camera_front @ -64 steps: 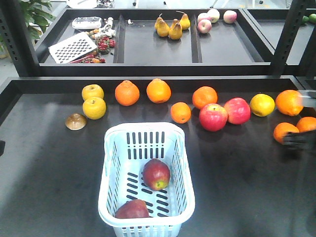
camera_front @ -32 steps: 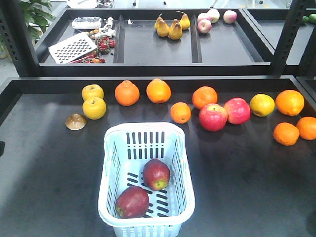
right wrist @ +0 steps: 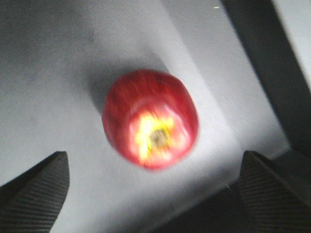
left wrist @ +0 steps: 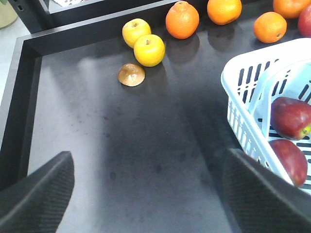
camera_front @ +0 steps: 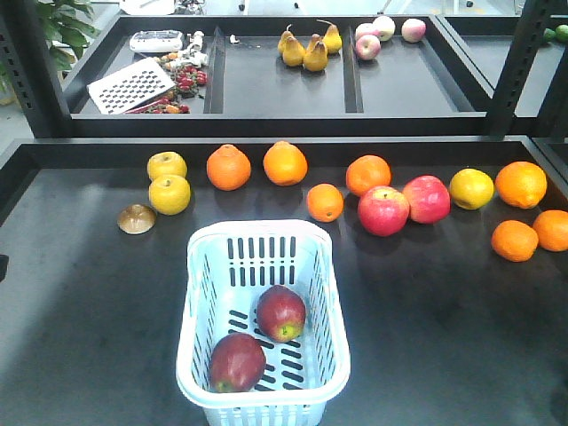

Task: Pick three apples into basket with both arms
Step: 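Move the right gripper to the third red apple and grasp it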

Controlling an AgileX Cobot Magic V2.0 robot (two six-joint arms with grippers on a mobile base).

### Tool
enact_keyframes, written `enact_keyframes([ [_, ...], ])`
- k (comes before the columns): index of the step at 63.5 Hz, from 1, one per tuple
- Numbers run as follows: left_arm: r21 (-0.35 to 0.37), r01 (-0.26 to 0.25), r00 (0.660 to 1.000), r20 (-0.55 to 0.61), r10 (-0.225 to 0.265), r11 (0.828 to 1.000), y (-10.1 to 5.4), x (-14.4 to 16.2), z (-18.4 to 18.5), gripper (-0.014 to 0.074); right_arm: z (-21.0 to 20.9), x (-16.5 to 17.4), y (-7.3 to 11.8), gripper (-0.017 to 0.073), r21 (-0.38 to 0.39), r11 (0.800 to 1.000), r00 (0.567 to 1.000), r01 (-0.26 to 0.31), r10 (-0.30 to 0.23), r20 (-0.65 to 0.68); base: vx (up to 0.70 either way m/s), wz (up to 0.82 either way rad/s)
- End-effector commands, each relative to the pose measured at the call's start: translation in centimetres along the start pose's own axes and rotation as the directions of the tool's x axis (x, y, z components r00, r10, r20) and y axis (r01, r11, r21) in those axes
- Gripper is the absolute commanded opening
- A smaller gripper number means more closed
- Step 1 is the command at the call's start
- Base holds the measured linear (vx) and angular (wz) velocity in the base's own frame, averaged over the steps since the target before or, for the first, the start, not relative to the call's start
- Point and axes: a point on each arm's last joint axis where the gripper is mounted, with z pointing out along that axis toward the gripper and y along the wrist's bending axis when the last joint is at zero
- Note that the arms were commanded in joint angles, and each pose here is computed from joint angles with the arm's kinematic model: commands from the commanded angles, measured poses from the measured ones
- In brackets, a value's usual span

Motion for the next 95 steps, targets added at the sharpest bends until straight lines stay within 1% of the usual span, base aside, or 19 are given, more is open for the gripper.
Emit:
enact_keyframes([
  [1,0.009,0.006,0.997,0.08,-0.006,1.0,0.1,-1.1,-0.6,0.0589,-0.2,-1.0,-0.3,0.0657,0.007,1.0,0.998,-0.003,0.002,0.055,0.0,0.0],
  [14,0.009,0.006,0.997,0.08,-0.006,1.0,0.1,-1.1,-0.6,0.0589,2.9,-1.3,0.2,0.0651,0.002,1.0,1.0,0.013,-0.013,0.015,0.0,0.0],
  [21,0.009,0.006,0.997,0.08,-0.006,1.0,0.1,-1.1,-0.6,0.0589,4.5,-1.3,0.4,0.0648,0.013,1.0,1.0,0.023,-0.022,-0.019,0.0,0.0],
  [29,0.009,0.006,0.997,0.08,-0.006,1.0,0.1,-1.1,-0.6,0.0589,5.8,-1.1,0.4,0.0619,0.03,0.999,0.998,0.026,-0.024,-0.059,0.0,0.0],
  [37,0.009,0.006,0.997,0.08,-0.006,1.0,0.1,-1.1,-0.6,0.0589,6.3,-0.9,0.4,0.0516,0.037,0.999,0.997,0.01,-0.007,-0.08,0.0,0.0],
  [45,0.009,0.006,0.997,0.079,-0.006,1.0,0.1,-1.1,-0.6,0.0589,6.0,-0.8,0.4,0.0349,0.039,0.999,0.996,0.001,0.002,-0.089,0.0,0.0],
  [52,0.008,0.006,0.997,0.078,-0.006,1.0,0.1,-1.1,-0.6,0.0589,5.0,-0.9,0.3,0.0246,0.035,0.999,0.998,-0.01,0.012,-0.065,0.0,0.0],
  [55,0.008,0.006,0.997,0.078,-0.006,1.0,0.1,-1.1,-0.6,0.0589,4.3,-1.0,0.3,0.0222,0.033,0.999,0.999,-0.012,0.013,-0.042,0.0,0.0],
  [58,0.008,0.006,0.997,0.078,-0.006,1.0,0.1,-1.1,-0.6,0.0589,3.2,-1.2,0.3,0.0209,0.02,0.999,1.0,-0.025,0.026,-0.01,0.0,0.0],
  [65,0.008,0.006,0.997,0.077,-0.006,1.0,0.1,-1.1,-0.6,0.0589,0.2,-1.3,0.8,0.0209,-0.008,1.0,0.997,-0.021,0.021,0.075,0.0,0.0],
  [70,0.007,0.006,0.997,0.073,-0.006,1.0,0.1,-1.0,-0.6,0.0589,-2.2,-1.1,1.7,0.021,-0.033,0.999,0.99,0.021,-0.016,0.141,0.0,0.0],
  [76,0.006,0.006,0.997,0.072,-0.006,1.0,0.1,-1.0,-0.6,0.0589,-5.4,-0.5,3.5,0.0211,-0.063,0.994,0.972,0.087,-0.071,0.226,0.0,0.0],
  [82,0.006,0.006,0.997,0.072,-0.006,1.0,0.1,-1.0,-0.6,0.0589,-9.1,0.9,6.0,0.0211,-0.08,0.979,0.935,0.189,-0.155,0.319,0.0,0.0],
  [87,0.006,0.006,0.997,0.072,-0.006,1.0,0.1,-1.0,-0.6,0.0589,-11.7,2.4,7.8,0.0213,-0.082,0.956,0.896,0.281,-0.231,0.379,0.0,0.0],
  [90,0.006,0.006,0.997,0.072,-0.006,1.0,0.1,-1.0,-0.6,0.0589,-13.4,3.6,9.1,0.0213,-0.087,0.937,0.867,0.338,-0.274,0.417,0.0,0.0],
  [94,0.006,0.006,0.997,0.072,-0.006,1.0,0.1,-1.0,-0.6,0.0589,-15.2,5.4,10.7,0.0213,-0.09,0.908,0.829,0.409,-0.329,0.453,0.0,0.0],
  [95,0.006,0.006,0.997,0.072,-0.006,1.0,0.1,-1.0,-0.6,0.0589,-15.8,6.1,11.2,0.0213,-0.091,0.895,0.812,0.437,-0.349,0.467,0.0,0.0],
])
